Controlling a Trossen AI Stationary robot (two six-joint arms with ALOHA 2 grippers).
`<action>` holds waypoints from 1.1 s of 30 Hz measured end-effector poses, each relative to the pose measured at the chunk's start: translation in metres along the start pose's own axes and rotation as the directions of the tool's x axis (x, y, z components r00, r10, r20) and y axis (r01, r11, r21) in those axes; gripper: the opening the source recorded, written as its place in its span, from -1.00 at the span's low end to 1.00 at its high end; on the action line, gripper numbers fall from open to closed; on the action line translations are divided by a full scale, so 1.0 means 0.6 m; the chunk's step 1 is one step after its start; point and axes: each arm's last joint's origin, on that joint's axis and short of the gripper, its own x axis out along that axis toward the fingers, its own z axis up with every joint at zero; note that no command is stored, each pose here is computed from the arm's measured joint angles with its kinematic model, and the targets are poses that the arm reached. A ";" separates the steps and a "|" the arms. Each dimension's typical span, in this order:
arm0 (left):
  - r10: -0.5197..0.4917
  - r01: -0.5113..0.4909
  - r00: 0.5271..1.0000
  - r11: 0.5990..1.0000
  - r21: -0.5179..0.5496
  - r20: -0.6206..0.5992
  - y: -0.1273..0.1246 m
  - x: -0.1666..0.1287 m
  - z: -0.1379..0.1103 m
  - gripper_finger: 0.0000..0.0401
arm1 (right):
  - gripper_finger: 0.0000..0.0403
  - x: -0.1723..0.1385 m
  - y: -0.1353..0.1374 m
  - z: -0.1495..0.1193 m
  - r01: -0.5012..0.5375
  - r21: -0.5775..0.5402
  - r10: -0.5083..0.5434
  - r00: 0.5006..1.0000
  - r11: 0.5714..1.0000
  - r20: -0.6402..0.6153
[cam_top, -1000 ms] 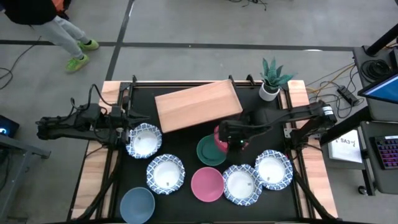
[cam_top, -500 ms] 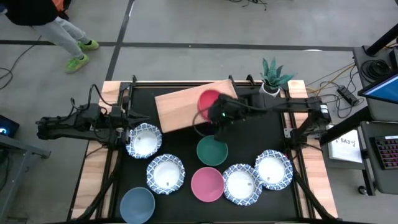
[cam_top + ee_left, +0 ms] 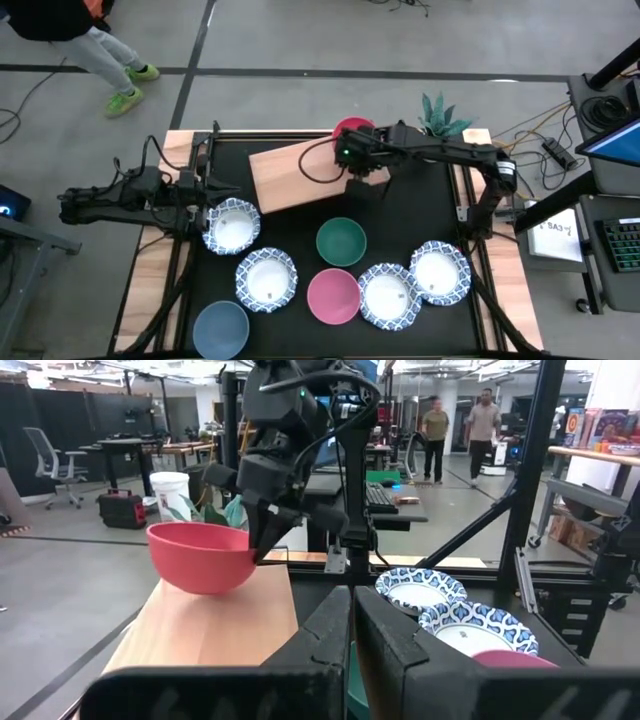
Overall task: Place and stack bowls onto a shelf
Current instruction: Put the orange bowl on the shelf, then put the top left white and blue bowl on the shelf
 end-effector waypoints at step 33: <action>0.000 0.000 1.000 0.999 -0.037 -0.011 -0.001 0.004 -0.001 -1.00 | -0.58 -0.107 0.062 -0.037 -0.122 0.047 0.114 0.983 0.991 0.143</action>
